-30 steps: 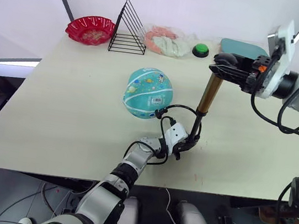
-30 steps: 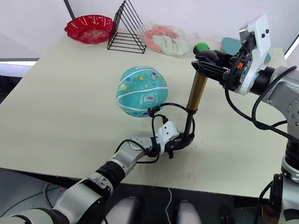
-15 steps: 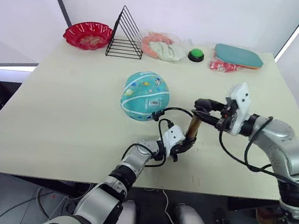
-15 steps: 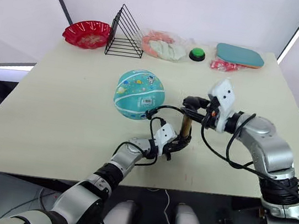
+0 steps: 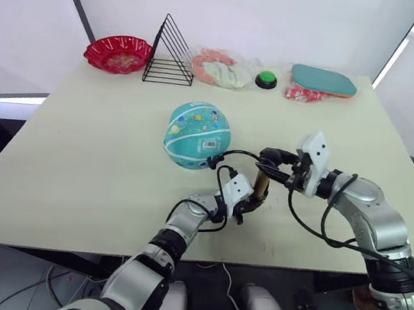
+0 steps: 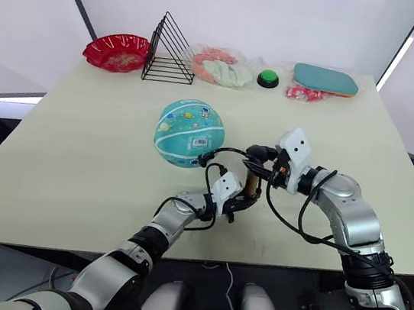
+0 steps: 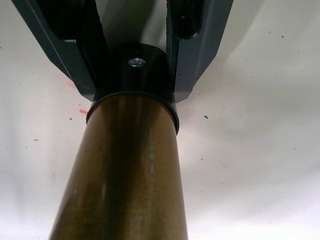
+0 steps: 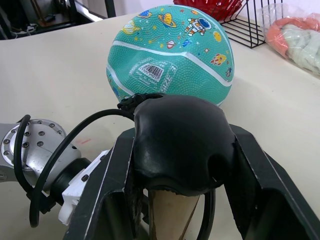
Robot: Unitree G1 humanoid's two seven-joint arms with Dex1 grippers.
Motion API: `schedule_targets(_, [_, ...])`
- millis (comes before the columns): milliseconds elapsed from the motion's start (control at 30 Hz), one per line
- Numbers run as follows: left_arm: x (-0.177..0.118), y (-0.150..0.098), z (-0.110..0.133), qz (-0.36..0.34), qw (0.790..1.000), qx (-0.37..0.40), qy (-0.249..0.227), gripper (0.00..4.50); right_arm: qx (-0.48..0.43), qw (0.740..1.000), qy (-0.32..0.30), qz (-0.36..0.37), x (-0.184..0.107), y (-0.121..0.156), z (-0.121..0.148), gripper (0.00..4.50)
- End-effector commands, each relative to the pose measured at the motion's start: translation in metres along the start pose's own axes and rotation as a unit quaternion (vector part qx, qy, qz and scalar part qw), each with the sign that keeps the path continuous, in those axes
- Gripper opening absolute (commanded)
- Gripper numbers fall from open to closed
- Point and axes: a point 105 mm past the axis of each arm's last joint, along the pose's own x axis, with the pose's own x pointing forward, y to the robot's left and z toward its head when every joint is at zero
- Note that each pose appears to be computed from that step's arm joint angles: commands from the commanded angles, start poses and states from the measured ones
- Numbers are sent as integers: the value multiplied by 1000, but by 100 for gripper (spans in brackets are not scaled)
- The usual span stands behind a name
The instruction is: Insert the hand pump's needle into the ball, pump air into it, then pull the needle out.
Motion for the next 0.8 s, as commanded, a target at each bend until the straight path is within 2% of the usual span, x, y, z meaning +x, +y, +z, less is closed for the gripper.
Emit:
schedule_targets(33, [-3,-14,-32,-18,998,-30,52,106,53,998,38,12,2,5,-22,163])
schedule_targets(167, [-3,-15,-32,-20,998,-30,54,106,19,1000,-5,11,-8,-1,20,163])
schedule_targets(333, [-3,-16,-34,-24,998,-30,57,106,-29,997,-70,8,-26,-6,100,163])
schedule_targets(533, [-3,-17,-34,-26,998,-31,57,106,-52,993,-109,-3,-53,-11,161,163])
schedule_targets(700, [-2,-17,-34,-27,998,-31,57,106,-57,990,-128,-16,-70,-16,194,163])
schedule_targets(767, [-3,-17,-35,-27,997,-32,58,106,-56,990,-129,-13,-69,-15,198,163])
schedule_targets(800, [-2,-17,-35,-27,997,-32,58,106,-57,993,-107,-6,-64,-13,187,163])
